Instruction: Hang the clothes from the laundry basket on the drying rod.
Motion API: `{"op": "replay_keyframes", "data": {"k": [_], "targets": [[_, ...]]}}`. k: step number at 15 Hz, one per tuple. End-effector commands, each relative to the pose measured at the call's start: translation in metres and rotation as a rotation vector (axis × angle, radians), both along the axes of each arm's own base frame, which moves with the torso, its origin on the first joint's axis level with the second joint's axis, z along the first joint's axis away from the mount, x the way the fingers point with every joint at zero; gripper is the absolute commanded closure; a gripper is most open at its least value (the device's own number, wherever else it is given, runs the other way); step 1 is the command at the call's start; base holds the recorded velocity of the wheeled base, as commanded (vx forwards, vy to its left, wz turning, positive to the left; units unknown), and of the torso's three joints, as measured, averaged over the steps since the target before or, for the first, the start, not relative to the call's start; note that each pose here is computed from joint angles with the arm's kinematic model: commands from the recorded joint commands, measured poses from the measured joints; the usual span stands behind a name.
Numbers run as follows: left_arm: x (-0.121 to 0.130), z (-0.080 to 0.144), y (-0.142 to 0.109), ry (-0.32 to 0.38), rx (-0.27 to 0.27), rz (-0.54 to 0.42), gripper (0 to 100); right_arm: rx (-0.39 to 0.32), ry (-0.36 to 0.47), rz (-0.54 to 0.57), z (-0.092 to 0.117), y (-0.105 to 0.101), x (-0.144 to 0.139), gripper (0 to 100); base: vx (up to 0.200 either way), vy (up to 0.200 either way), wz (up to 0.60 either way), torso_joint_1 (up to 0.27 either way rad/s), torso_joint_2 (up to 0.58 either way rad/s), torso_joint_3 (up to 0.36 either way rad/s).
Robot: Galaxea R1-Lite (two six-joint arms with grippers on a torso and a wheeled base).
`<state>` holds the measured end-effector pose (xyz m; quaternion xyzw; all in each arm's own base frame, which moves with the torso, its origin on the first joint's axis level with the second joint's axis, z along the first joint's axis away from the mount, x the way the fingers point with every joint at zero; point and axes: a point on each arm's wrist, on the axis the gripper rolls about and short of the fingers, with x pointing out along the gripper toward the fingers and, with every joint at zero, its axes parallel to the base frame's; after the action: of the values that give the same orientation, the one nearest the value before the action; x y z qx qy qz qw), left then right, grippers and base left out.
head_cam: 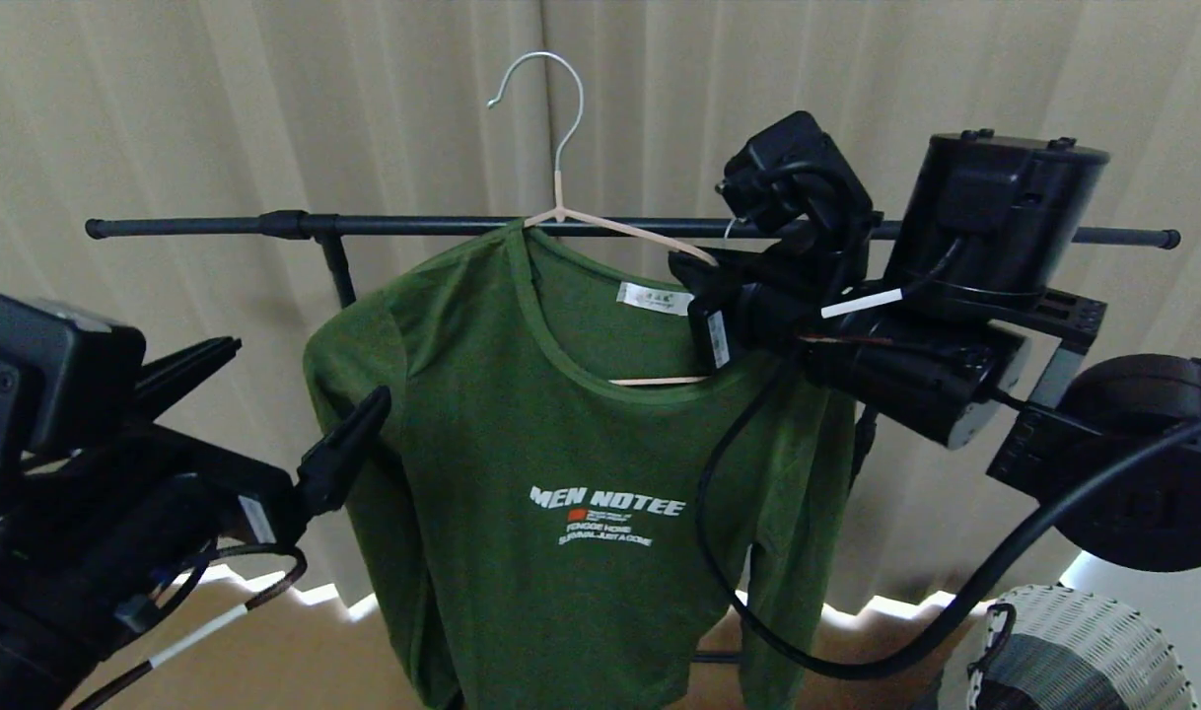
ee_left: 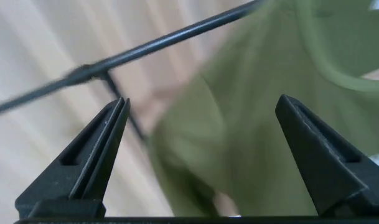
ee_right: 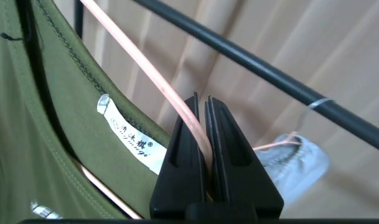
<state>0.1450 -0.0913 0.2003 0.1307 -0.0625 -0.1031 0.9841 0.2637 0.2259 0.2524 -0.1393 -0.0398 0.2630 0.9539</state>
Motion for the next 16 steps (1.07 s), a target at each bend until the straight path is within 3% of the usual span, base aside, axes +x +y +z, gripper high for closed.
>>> {"op": "replay_keyframes", "data": {"k": [1,5,14,15,16], "targets": [[-0.01,-0.027,0.015,0.094,-0.023,0.025,0,0.016,-0.019,0.001,0.011,-0.016,-0.018,100,0.0,0.0,0.0,0.0,0.0,0.0],[-0.012,-0.056,0.037,0.207,-0.004,-0.031,0,0.027,-0.03,0.009,0.014,-0.039,-0.045,100,0.0,0.0,0.0,0.0,0.0,0.0],[0.003,-0.068,0.038,0.285,0.016,-0.006,0,0.055,-0.066,0.012,0.012,-0.049,-0.057,100,0.0,0.0,0.0,0.0,0.0,0.0],[0.006,-0.068,0.036,0.292,0.02,-0.005,100,0.057,-0.068,0.012,0.013,-0.05,-0.057,100,0.0,0.0,0.0,0.0,0.0,0.0],[0.007,-0.068,0.036,0.293,0.021,-0.006,100,0.056,-0.067,0.012,0.012,-0.051,-0.059,100,0.0,0.0,0.0,0.0,0.0,0.0]]}}
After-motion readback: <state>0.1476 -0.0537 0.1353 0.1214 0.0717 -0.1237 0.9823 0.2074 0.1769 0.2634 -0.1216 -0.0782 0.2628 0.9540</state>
